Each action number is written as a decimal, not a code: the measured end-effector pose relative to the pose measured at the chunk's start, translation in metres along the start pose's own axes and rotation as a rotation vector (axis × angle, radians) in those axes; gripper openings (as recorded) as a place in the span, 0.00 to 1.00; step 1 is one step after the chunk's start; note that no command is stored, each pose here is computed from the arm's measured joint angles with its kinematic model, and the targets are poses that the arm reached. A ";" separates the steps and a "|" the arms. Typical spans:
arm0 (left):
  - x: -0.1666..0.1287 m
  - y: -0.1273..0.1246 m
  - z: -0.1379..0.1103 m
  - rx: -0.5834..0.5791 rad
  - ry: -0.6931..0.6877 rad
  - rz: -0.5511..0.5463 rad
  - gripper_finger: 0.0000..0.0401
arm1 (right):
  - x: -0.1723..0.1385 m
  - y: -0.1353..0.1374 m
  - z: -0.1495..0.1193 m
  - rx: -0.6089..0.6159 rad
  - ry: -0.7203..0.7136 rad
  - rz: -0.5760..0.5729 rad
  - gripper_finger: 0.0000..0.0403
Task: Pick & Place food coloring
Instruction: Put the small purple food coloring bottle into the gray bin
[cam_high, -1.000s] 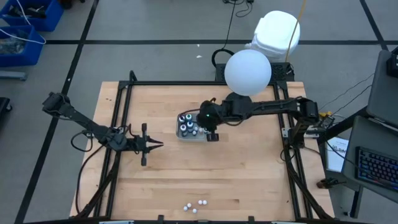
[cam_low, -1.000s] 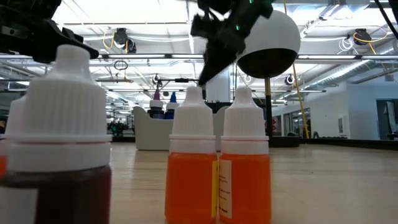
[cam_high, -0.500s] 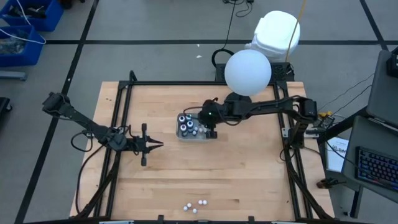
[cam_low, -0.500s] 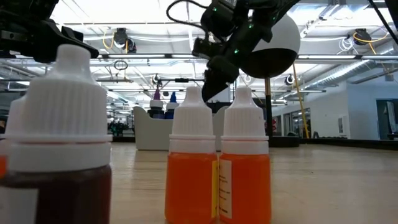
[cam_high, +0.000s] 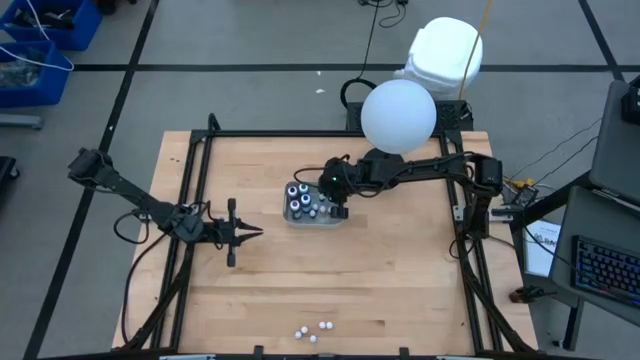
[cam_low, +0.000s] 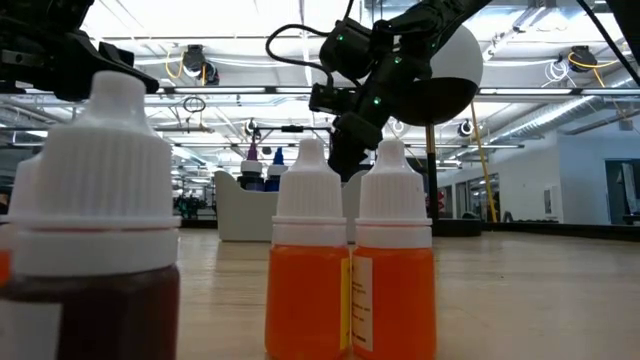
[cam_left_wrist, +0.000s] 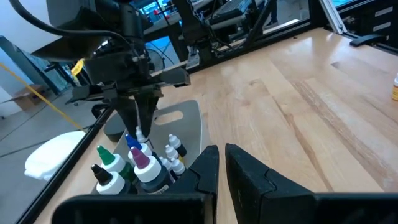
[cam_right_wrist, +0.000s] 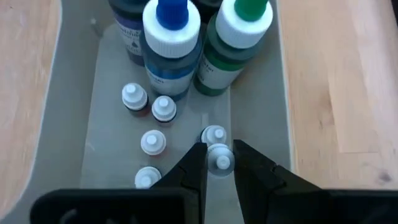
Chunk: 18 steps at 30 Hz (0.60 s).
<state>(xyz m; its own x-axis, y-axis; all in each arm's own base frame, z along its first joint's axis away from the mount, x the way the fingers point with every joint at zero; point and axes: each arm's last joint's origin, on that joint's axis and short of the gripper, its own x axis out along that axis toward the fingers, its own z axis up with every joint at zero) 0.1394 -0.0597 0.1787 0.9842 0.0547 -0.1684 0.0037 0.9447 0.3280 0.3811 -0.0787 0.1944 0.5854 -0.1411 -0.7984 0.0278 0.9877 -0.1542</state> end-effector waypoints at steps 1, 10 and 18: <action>0.000 0.000 0.000 0.000 0.000 0.000 0.09 | 0.000 0.000 0.000 0.000 -0.002 0.000 0.12; 0.000 0.000 0.000 -0.001 0.001 0.000 0.09 | 0.016 0.004 -0.007 0.004 0.033 0.054 0.12; 0.000 0.000 0.000 0.002 0.002 -0.001 0.09 | 0.020 0.003 -0.009 0.002 0.055 0.036 0.12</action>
<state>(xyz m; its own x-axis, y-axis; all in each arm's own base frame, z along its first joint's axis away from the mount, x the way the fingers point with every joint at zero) 0.1394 -0.0597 0.1785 0.9839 0.0545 -0.1705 0.0048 0.9442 0.3294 0.3856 -0.0788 0.1721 0.5403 -0.1091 -0.8343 0.0093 0.9923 -0.1237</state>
